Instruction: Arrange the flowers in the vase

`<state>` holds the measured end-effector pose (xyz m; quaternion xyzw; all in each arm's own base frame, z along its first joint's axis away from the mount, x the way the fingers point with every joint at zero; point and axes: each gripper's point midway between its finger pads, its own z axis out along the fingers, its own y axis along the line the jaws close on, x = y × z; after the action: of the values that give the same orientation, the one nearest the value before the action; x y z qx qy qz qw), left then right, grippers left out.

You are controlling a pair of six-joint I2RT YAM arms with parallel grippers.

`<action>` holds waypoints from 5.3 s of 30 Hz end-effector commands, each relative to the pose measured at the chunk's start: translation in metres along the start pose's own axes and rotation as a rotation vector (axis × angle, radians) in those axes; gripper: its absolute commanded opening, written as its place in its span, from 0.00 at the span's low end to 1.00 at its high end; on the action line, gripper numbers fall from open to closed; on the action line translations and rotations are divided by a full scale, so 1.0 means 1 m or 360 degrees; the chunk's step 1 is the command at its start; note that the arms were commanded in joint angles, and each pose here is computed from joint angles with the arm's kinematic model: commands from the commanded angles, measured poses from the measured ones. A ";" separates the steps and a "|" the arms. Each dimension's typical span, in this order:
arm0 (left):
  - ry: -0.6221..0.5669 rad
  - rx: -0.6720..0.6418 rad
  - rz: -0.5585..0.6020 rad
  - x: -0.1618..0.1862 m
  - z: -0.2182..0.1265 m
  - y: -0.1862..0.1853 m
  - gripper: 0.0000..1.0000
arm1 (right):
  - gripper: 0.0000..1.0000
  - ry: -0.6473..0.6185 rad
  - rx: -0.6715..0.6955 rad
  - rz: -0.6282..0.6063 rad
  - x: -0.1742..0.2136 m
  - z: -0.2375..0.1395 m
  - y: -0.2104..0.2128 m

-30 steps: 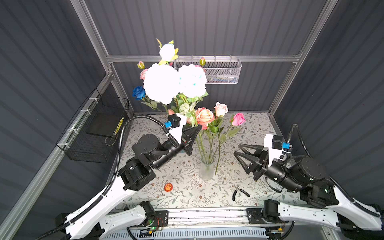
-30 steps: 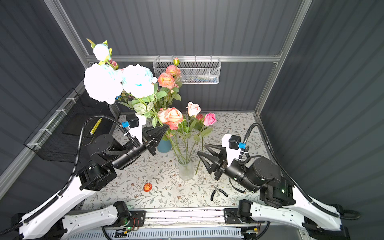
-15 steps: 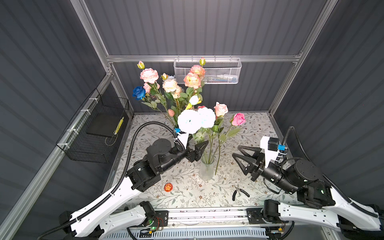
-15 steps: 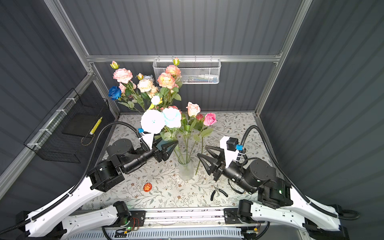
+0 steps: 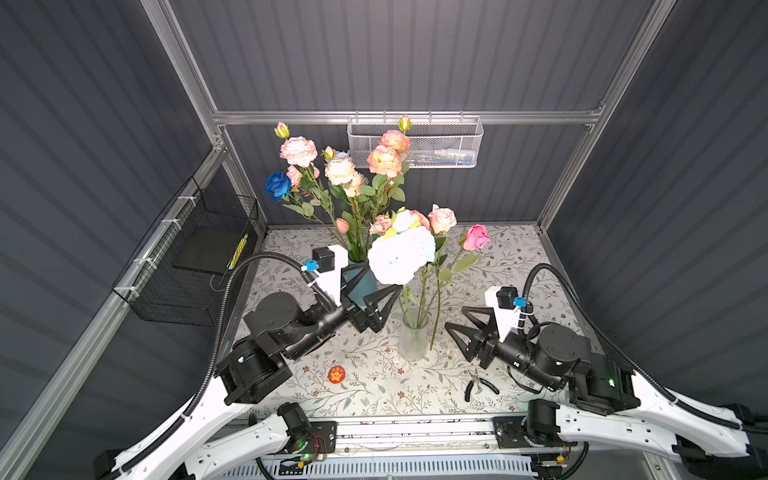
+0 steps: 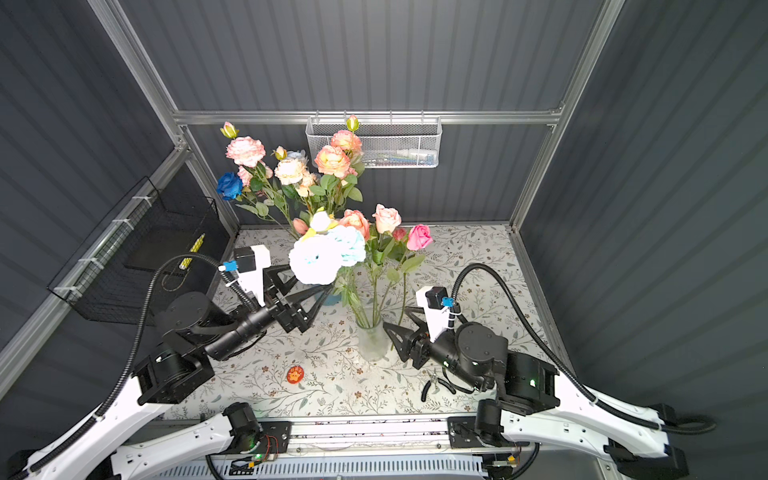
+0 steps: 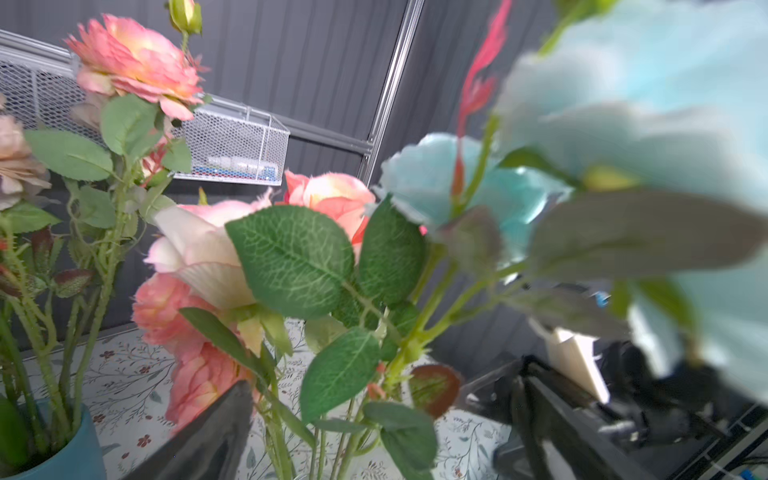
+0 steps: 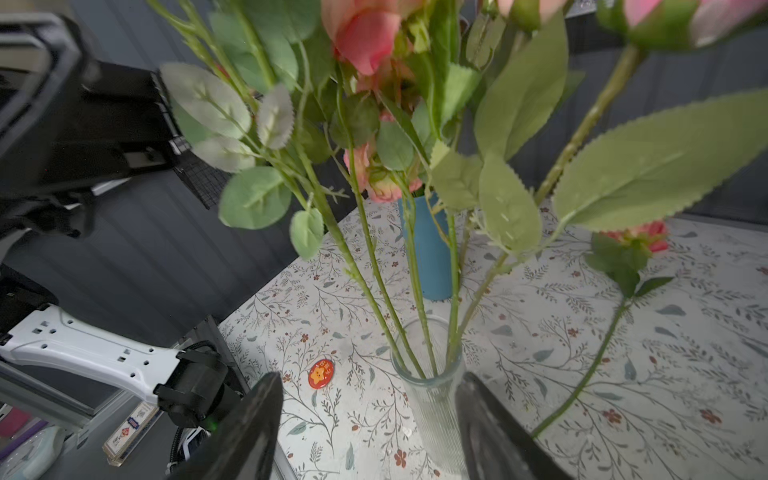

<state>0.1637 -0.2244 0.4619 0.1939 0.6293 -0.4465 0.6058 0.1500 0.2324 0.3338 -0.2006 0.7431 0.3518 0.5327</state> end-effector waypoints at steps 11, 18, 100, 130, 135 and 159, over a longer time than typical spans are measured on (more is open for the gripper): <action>-0.0217 -0.0185 -0.0129 -0.006 -0.061 0.027 1.00 | 0.68 0.0254 0.0460 0.0257 0.108 0.030 -0.100; -0.0201 -0.0352 -0.0198 0.015 -0.075 0.052 1.00 | 0.66 0.0280 0.0624 0.0520 0.121 0.057 -0.170; 0.0022 -0.0769 -0.0348 0.085 -0.098 0.106 1.00 | 0.00 -0.0684 0.0297 0.0126 -0.143 -0.090 -0.069; 0.0042 -0.0811 -0.0338 0.086 -0.101 0.109 1.00 | 0.00 -0.1045 0.0430 -0.0567 -0.192 0.048 0.015; 0.0043 -0.0808 -0.0346 0.087 -0.103 0.109 1.00 | 0.00 -0.0928 0.0484 -0.0634 -0.160 0.077 0.009; 0.0077 -0.0869 -0.0350 0.095 -0.102 0.116 1.00 | 0.66 -0.0590 0.0396 -0.0208 -0.031 0.040 -0.013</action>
<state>0.1737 -0.1140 0.3214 -0.0217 0.7536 -0.3280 0.5693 0.1970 0.2659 0.3569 -0.1479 0.6412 0.2352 0.7153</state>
